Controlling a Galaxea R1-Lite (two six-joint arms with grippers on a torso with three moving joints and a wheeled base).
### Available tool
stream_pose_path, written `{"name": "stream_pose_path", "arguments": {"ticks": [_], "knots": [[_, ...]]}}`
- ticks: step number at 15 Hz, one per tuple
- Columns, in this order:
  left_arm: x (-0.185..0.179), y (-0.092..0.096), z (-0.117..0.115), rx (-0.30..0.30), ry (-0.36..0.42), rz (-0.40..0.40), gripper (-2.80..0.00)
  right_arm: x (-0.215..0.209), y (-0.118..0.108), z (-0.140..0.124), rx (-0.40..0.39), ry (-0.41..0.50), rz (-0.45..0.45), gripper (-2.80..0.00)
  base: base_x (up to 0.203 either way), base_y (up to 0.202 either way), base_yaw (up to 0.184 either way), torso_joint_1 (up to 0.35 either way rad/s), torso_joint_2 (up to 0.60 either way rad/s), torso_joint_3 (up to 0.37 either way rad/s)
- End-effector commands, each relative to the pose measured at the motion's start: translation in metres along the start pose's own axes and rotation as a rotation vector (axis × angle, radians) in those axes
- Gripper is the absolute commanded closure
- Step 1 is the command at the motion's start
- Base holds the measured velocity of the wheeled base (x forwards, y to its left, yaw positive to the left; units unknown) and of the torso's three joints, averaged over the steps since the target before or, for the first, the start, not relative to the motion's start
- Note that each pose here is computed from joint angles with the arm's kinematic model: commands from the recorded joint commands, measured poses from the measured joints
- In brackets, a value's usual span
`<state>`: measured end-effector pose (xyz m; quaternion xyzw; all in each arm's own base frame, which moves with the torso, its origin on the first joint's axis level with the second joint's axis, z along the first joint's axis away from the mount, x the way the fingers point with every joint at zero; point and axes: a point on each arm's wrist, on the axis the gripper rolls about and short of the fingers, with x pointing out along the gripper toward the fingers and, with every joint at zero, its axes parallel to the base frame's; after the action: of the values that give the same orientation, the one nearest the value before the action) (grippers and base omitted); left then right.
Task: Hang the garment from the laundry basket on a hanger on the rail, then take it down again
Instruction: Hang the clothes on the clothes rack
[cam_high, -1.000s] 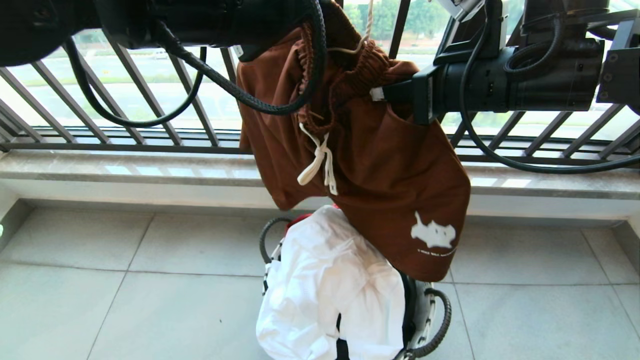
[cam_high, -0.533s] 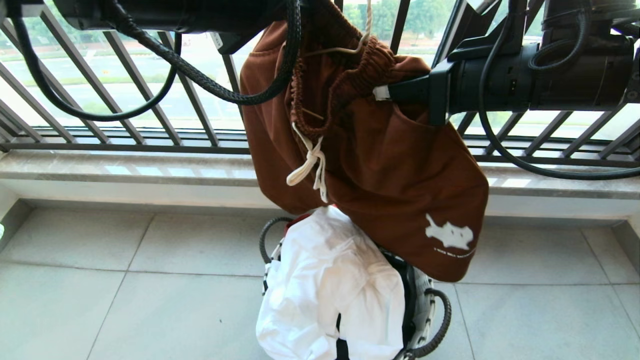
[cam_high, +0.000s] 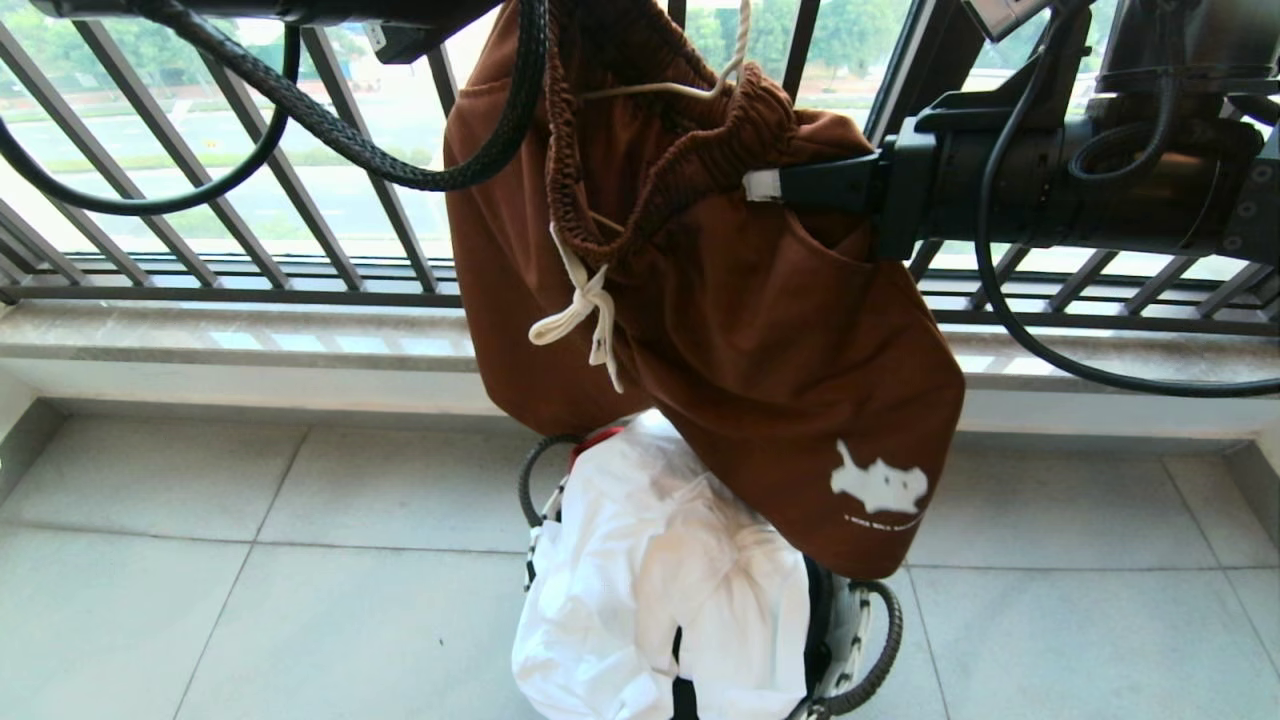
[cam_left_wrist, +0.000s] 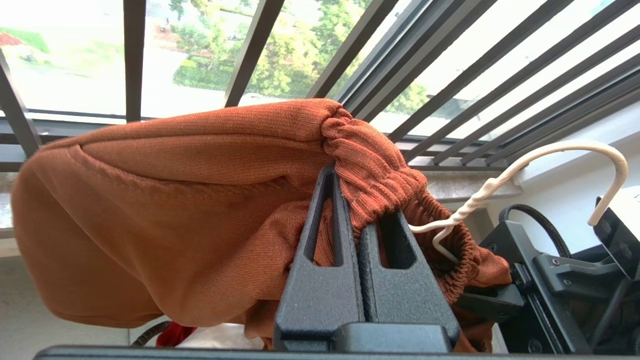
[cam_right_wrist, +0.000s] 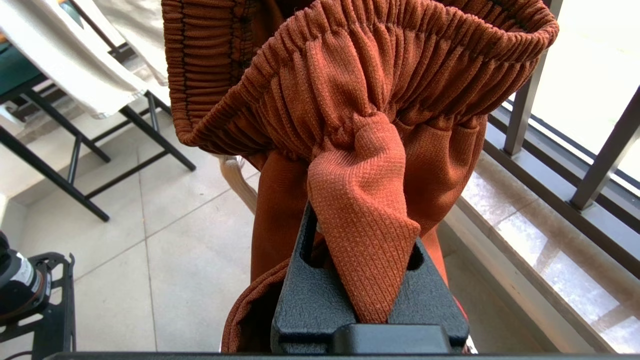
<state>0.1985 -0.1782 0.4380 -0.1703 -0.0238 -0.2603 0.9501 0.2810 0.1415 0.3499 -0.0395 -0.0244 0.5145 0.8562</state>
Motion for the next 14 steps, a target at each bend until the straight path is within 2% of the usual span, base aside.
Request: {"name": "stream_pose_path", "arguments": {"ticks": [1, 4, 8, 14], "knots": [[0.0, 0.0, 0.0, 0.001, -0.001, 0.006, 0.0, 0.0, -0.002, -0.01, 0.005, 0.004, 0.007, 0.0, 0.0, 0.0, 0.0, 0.0, 0.0, 0.0], [0.001, 0.0, 0.0, 0.026, -0.002, 0.006, 0.0, 0.004, -0.003, -0.027, 0.004, -0.004, 0.028, 0.0, 0.0, 0.0, 0.0, 0.0, 0.0, 0.0], [0.005, 0.0, -0.004, 0.073, 0.01, 0.009, 0.0, 0.006, -0.004, -0.031, 0.044, -0.078, 0.067, 0.0, 0.0, 0.0, 0.0, 0.0, 0.0, 0.0], [0.012, -0.005, -0.013, 0.127, 0.03, -0.009, 0.0, 0.002, 0.0, -0.037, 0.032, -0.098, 0.069, 0.0, 0.0, 0.0, 0.0, 0.0, 0.0, 0.0]]}}
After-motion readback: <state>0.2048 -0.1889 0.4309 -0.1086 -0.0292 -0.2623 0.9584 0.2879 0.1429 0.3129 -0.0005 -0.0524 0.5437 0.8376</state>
